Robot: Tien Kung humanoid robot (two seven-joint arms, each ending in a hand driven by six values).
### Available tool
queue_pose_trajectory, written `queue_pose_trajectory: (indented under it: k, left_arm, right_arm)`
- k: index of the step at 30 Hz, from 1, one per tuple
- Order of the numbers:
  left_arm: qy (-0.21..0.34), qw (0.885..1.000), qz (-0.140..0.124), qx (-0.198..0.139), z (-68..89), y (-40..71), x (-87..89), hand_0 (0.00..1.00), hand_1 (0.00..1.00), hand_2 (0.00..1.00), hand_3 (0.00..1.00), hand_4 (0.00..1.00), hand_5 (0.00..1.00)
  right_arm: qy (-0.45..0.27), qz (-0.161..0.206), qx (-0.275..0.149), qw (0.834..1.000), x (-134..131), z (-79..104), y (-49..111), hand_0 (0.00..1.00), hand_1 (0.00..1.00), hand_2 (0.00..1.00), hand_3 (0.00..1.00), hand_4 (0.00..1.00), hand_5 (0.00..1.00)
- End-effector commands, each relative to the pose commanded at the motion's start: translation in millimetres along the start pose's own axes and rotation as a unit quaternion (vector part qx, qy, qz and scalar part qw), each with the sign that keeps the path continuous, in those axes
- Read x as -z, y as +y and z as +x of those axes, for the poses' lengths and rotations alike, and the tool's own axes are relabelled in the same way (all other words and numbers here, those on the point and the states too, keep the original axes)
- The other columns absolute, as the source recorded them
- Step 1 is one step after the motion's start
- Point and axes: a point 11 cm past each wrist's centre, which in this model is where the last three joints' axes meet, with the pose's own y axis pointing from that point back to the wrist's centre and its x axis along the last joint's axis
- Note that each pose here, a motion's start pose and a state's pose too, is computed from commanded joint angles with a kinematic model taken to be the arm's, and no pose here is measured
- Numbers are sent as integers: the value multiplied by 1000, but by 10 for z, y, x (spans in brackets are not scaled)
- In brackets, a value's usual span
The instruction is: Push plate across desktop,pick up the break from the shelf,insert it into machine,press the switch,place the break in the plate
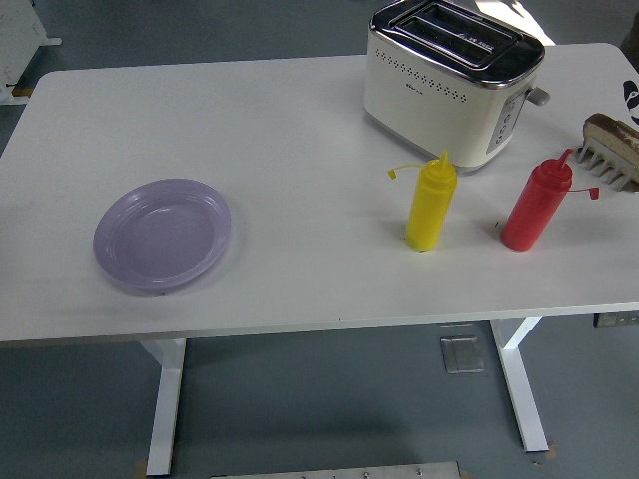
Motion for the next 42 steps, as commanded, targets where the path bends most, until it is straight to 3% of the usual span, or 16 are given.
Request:
queue_pose_trajectory:
  k: [4,5,9,11,21,34,35,42]
  left_arm:
    - [-44,999,10,-6,87,-25,80,921,818,766,789,828,998]
    - [-52,999,12,-9,115,-31,100,934,838,797,828,828,998]
    - [-71,997,17,-27,253,-51,171,934,838,797,828,828,998]
    - [-75,996,19,-35,317,-57,201,937,841,802,835,830,998]
    - [-69,994,48,-75,605,-65,420,924,836,798,835,830,998]
    - [-63,991,86,-82,640,-64,742,905,829,793,831,841,998]
    - [-62,991,90,-81,630,-62,772,899,825,786,823,842,998]
    - [-58,990,107,-76,578,-51,923,895,820,783,819,842,998]
  right_arm:
    - [63,-17,25,998,-60,-79,-38,820,777,784,814,675,88]
    - [79,-21,32,996,-80,-104,-45,827,789,818,842,750,168]
    - [131,-37,52,989,-163,-191,-61,827,789,818,842,750,168]
    - [151,-42,57,986,-197,-216,-65,828,793,827,850,779,205]
    - [199,-67,71,975,-380,-276,-104,827,793,831,851,748,169]
    - [206,-94,58,972,-579,-288,-184,819,787,820,842,747,176]
    - [206,-97,58,972,-594,-294,-190,791,763,767,826,744,179]
    - [209,-105,59,970,-661,-337,-204,763,738,739,812,739,176]
